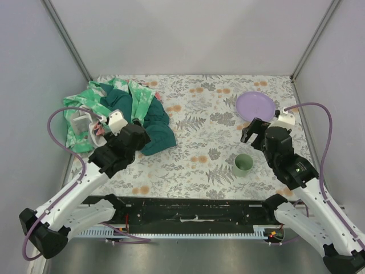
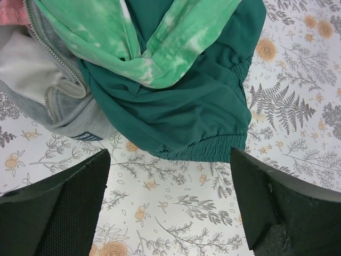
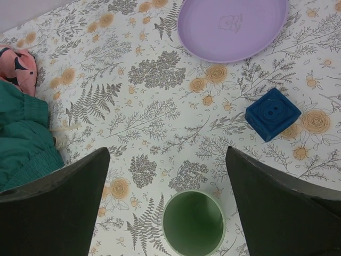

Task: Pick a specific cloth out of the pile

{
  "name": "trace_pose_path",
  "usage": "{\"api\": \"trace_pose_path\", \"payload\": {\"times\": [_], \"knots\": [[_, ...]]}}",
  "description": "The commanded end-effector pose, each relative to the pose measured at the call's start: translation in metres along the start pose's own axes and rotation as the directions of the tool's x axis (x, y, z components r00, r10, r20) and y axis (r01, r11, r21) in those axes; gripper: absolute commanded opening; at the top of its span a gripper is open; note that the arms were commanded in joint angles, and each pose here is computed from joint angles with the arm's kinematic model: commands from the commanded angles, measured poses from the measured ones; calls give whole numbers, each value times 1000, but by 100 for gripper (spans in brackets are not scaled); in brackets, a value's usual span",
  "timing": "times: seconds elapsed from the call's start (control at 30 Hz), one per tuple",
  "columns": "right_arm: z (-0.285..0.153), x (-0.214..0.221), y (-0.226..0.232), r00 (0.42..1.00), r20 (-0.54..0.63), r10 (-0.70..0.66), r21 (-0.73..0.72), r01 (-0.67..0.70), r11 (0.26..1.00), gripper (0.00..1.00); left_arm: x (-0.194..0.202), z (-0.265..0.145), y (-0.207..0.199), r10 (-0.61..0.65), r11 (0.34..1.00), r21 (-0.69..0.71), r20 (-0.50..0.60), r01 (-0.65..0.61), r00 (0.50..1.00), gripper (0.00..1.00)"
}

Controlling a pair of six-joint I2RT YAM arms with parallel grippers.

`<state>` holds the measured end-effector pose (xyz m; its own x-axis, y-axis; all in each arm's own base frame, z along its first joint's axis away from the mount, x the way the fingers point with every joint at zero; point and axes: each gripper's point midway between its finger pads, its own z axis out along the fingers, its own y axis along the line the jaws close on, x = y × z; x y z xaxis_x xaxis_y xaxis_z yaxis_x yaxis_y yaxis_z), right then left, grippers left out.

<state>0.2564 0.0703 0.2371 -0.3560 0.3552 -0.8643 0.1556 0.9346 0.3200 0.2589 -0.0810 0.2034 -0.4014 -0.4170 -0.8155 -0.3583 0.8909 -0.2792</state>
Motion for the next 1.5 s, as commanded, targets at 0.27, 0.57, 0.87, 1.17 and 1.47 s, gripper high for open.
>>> {"api": "trace_pose_path", "payload": {"times": [0.27, 0.57, 0.87, 1.17, 1.47], "knots": [[-13, -5, 89, 978, 27, -208, -470, 196, 861, 98, -3, 39, 48, -210, 957, -203, 11, 208, 978, 94], [21, 44, 178, 890, -37, -454, -622, 335, 708, 98, 7, 93, 120, -559, 795, -209, 112, 570, 822, 96], [29, 99, 211, 841, -108, -531, -672, 332, 662, 98, 15, 146, 116, -592, 803, -44, 58, 594, 804, 97], [28, 110, 189, 846, -127, -518, -638, 331, 696, 98, -16, 201, 52, -555, 794, 237, -90, 559, 827, 42], [29, 114, 158, 858, -116, -500, -570, 355, 741, 98, -201, 154, 13, -539, 805, 446, 277, 391, 795, 2]]}}
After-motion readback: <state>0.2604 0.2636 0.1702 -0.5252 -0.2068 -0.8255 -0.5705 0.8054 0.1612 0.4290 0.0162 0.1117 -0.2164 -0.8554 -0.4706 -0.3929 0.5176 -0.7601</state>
